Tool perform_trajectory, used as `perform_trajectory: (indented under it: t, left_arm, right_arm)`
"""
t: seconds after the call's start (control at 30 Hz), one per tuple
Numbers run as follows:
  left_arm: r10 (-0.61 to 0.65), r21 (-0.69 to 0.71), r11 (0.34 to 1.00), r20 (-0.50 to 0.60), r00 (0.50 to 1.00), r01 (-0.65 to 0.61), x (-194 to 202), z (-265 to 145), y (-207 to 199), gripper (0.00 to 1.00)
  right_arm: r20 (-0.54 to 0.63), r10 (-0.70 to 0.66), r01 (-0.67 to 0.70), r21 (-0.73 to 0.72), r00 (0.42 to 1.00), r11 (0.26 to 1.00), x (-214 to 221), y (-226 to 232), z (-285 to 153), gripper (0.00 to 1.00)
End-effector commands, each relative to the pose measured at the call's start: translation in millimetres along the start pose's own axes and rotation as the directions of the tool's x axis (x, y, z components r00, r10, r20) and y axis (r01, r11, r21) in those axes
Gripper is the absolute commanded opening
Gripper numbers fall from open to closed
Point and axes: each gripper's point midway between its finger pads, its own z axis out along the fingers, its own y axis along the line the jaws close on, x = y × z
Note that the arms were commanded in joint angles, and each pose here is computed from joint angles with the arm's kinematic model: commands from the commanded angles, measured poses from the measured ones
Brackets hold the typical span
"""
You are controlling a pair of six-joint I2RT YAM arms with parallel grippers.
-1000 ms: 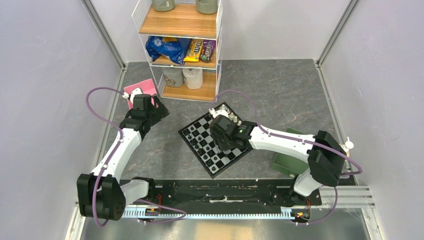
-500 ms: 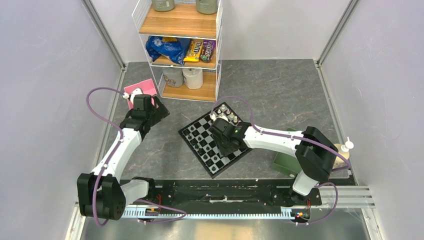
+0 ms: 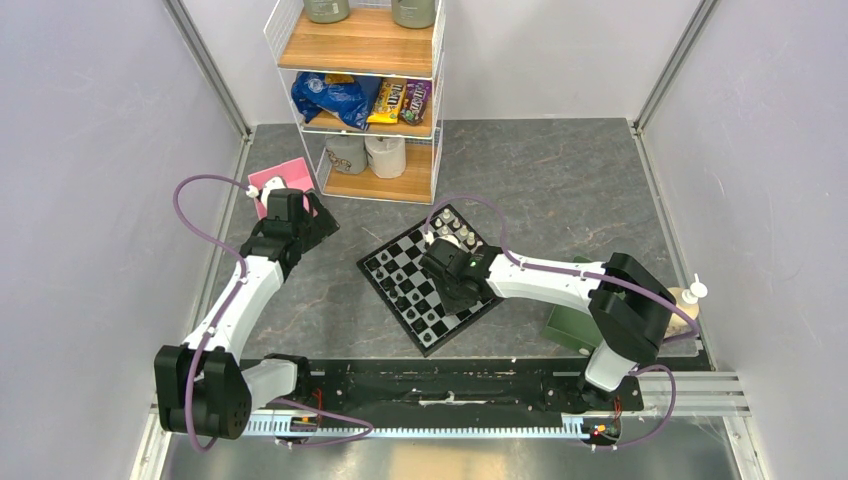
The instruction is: Set up the chess pieces on the board
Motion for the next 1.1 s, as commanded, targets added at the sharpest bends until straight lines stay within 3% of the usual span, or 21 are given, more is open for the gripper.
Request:
perform_trajectory:
  t: [0.0,0.13,0.6,1.07]
  left_arm:
    - [0.01,0.022,1.0,0.031,0.999,-0.011,-9.3,3.2,-4.7,1.0]
    - [0.01,0.025,1.0,0.035,0.999,-0.011,-10.9,2.7,-5.8,1.0]
    - [0.011,0.027,1.0,0.037,0.999,-0.012,-12.9,2.4,-7.1,1.0]
    - [0.013,0.022,1.0,0.031,0.999,-0.014,-10.0,3.5,-5.1,1.0]
  right_arm:
    - [-0.009,0.005,-0.005,0.01,1.0,1.0,2.9,-0.9,0.8,0.3]
    - [0.002,0.002,-0.002,0.007,1.0,1.0,-0.1,-0.2,0.1,0.26]
    - [0.025,-0.013,0.013,0.006,1.0,1.0,-9.2,2.9,1.6,0.26]
    - [0.06,-0.011,0.01,0.014,0.998,1.0,-17.8,2.2,-2.8,0.32]
